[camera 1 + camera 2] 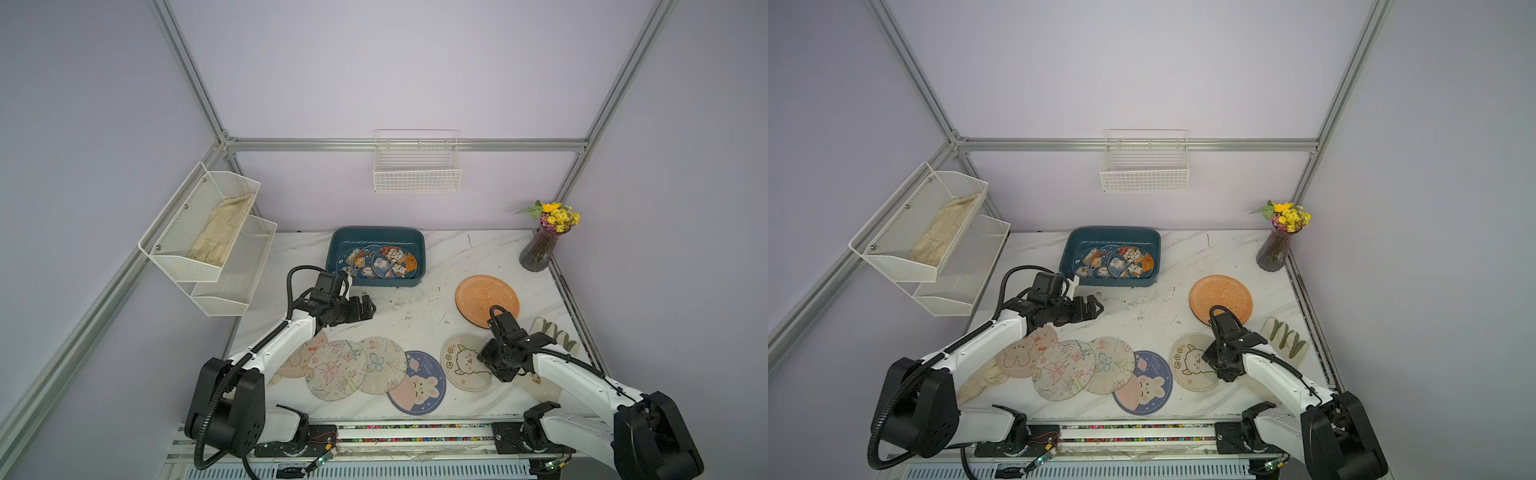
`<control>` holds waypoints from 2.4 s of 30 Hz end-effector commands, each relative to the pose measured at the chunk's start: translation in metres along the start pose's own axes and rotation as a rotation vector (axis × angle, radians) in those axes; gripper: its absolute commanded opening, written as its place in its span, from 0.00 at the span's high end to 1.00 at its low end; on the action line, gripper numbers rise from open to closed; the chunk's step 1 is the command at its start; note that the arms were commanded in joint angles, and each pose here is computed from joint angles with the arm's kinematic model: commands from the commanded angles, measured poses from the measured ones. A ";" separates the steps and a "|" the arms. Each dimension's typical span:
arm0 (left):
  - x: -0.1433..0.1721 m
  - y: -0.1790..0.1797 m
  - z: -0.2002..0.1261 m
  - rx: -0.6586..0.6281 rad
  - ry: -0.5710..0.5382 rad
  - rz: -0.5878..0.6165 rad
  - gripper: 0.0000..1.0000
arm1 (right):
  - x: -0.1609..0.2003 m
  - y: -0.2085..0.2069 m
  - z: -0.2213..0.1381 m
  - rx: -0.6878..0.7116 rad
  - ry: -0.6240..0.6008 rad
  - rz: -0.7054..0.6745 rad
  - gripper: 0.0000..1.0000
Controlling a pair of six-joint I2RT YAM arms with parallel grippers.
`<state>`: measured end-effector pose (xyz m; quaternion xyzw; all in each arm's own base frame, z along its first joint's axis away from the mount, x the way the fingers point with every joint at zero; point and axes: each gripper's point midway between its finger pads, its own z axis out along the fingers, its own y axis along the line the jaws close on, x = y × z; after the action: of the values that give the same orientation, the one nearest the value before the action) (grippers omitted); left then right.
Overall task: Put the coasters into the storage box
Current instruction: Pick up the coaster from the center of the board, then place the coaster in the storage box.
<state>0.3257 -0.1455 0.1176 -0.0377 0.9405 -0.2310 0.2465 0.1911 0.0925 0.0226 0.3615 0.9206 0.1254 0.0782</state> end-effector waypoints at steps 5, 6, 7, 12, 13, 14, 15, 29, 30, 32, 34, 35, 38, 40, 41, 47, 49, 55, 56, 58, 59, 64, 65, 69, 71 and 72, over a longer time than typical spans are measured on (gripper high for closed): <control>-0.019 -0.015 -0.013 0.036 -0.058 0.029 0.00 | 0.007 -0.009 0.008 0.032 0.032 0.000 0.74; -0.018 -0.015 -0.013 0.034 -0.056 0.028 0.00 | 0.007 -0.009 0.007 0.033 0.031 -0.001 0.78; -0.018 -0.015 -0.013 0.035 -0.056 0.028 0.00 | 0.007 -0.009 0.007 0.035 0.030 -0.001 0.82; -0.018 -0.015 -0.013 0.034 -0.057 0.028 0.00 | 0.000 -0.003 -0.002 0.038 0.007 -0.025 0.97; -0.017 -0.015 -0.013 0.034 -0.056 0.027 0.00 | -0.002 0.000 -0.006 0.033 0.000 -0.033 0.99; -0.018 -0.015 -0.013 0.033 -0.057 0.027 0.00 | -0.004 0.004 -0.009 0.028 -0.007 -0.042 1.00; -0.017 -0.014 -0.012 0.033 -0.055 0.027 0.00 | -0.006 0.008 -0.012 0.019 -0.015 -0.050 1.00; -0.016 -0.015 -0.012 0.039 -0.053 0.015 0.00 | -0.028 0.134 -0.072 -0.301 -0.074 -0.213 1.00; -0.015 -0.015 -0.011 0.040 -0.051 0.013 0.00 | -0.029 0.146 -0.076 -0.327 -0.076 -0.227 1.00; -0.014 -0.014 -0.011 0.041 -0.051 0.007 0.00 | -0.028 0.171 -0.083 -0.373 -0.074 -0.260 1.00; -0.014 -0.014 -0.011 0.043 -0.051 0.004 0.00 | -0.028 0.197 -0.091 -0.425 -0.072 -0.293 1.00; -0.013 -0.014 -0.011 0.043 -0.052 0.002 0.00 | -0.028 0.211 -0.096 -0.452 -0.071 -0.311 1.00; -0.012 -0.013 -0.012 0.043 -0.054 -0.002 0.00 | -0.028 0.252 -0.103 -0.512 -0.064 -0.376 1.00; -0.012 -0.012 -0.012 0.044 -0.055 -0.006 0.00 | -0.030 0.278 -0.109 -0.550 -0.063 -0.415 1.00; -0.012 -0.012 -0.012 0.045 -0.056 -0.007 0.00 | -0.030 0.293 -0.112 -0.569 -0.056 -0.431 1.00; -0.009 -0.011 -0.013 0.046 -0.057 -0.016 0.00 | -0.035 0.366 -0.117 -0.672 -0.030 -0.531 1.00; -0.008 -0.010 -0.014 0.043 -0.060 -0.022 0.00 | -0.035 0.388 -0.113 -0.702 -0.023 -0.552 1.00; -0.004 -0.007 -0.015 0.041 -0.062 -0.036 0.00 | -0.031 0.449 -0.097 -0.788 -0.016 -0.623 1.00; -0.004 -0.007 -0.014 0.041 -0.061 -0.038 0.00 | -0.030 0.458 -0.093 -0.798 -0.012 -0.635 1.00; -0.003 -0.006 -0.015 0.041 -0.060 -0.041 0.00 | -0.029 0.473 -0.085 -0.821 -0.009 -0.645 1.00; -0.003 -0.006 -0.015 0.039 -0.062 -0.040 0.00 | -0.029 0.480 -0.080 -0.829 -0.012 -0.650 1.00; -0.001 -0.004 -0.015 0.033 -0.062 -0.044 0.00 | -0.030 0.499 -0.046 -0.856 0.009 -0.634 1.00; -0.001 -0.004 -0.015 0.032 -0.064 -0.045 0.00 | -0.031 0.500 -0.037 -0.854 0.017 -0.628 1.00; 0.000 -0.003 -0.015 0.031 -0.059 -0.047 0.00 | -0.035 0.498 0.002 -0.811 0.033 -0.601 1.00; 0.000 -0.003 -0.016 0.029 -0.058 -0.047 0.00 | -0.040 0.493 0.018 -0.777 0.029 -0.583 1.00; 0.000 -0.003 -0.016 0.028 -0.060 -0.044 0.00 | -0.043 0.491 0.022 -0.762 0.025 -0.576 1.00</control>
<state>0.3223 -0.1439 0.1319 -0.0590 0.9312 -0.2448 0.2634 0.5364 0.4178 0.1414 0.0247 0.8758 0.4313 0.2155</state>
